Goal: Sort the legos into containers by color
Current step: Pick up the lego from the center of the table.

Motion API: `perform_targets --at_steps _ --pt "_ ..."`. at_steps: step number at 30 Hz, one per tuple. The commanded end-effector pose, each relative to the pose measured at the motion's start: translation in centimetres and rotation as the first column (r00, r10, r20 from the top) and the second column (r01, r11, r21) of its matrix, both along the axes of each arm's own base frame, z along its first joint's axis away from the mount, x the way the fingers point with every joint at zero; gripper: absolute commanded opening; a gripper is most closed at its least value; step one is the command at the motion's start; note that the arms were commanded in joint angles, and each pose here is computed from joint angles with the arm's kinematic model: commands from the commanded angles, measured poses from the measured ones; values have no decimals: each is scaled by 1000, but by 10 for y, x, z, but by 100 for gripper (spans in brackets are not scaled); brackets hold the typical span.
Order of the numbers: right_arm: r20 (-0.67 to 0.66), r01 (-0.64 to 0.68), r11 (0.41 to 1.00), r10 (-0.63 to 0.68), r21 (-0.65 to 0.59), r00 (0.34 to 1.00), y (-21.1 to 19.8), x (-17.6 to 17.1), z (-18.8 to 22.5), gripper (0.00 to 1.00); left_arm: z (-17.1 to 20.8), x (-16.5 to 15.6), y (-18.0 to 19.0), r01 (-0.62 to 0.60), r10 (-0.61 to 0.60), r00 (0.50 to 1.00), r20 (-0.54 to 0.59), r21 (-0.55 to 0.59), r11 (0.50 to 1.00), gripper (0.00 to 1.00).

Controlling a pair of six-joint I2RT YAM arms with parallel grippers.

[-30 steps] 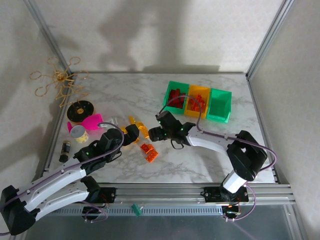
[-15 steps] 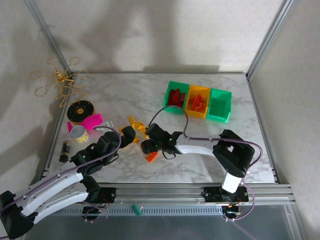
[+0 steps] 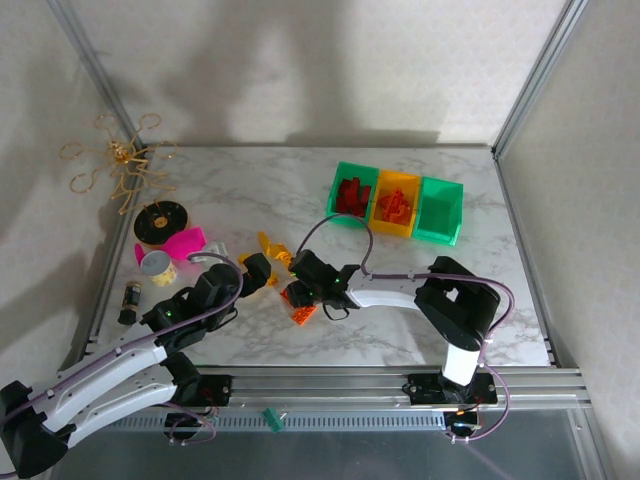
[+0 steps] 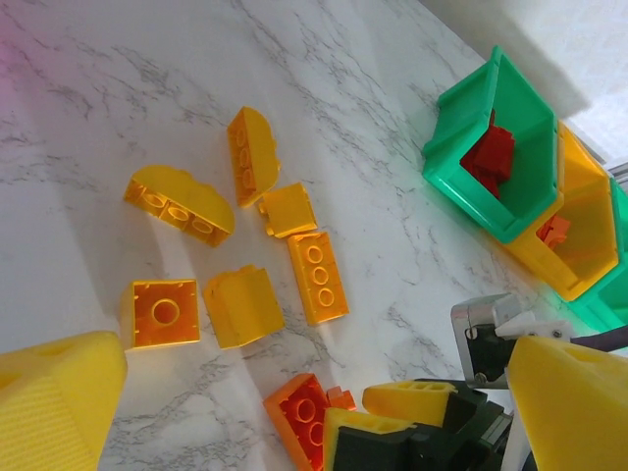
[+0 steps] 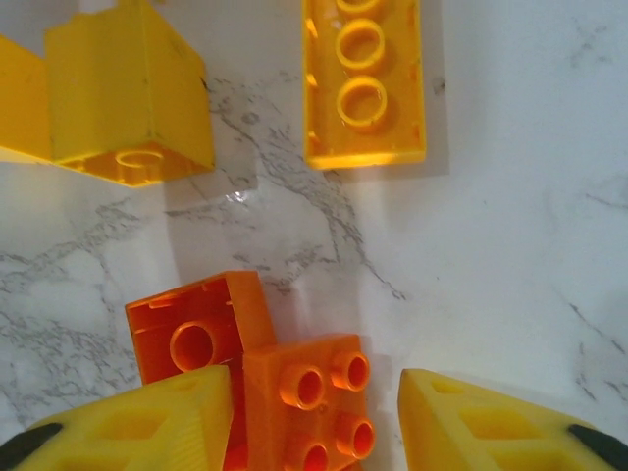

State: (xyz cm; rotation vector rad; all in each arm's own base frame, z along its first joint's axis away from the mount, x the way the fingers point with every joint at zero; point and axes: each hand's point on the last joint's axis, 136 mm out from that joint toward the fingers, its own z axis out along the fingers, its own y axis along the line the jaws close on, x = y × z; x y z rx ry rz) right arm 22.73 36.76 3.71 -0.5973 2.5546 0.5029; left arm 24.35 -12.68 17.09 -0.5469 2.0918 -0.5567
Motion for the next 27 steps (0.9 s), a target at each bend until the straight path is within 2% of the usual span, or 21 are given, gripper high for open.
perform_targets --at_steps 1,15,27 --pt "2 23 1000 -23 -9 1000 -3 2 -6 42 -4 0 7 -27 27 1000 -4 18 999 100" --pt "-4 40 999 -40 8 999 -9 0 0 22 -1 2 4 -19 19 1000 0 17 1000 100" --pt "7 73 996 -74 41 997 -19 6 16 14 1 4 1 -12 12 1000 -2 16 1000 100"
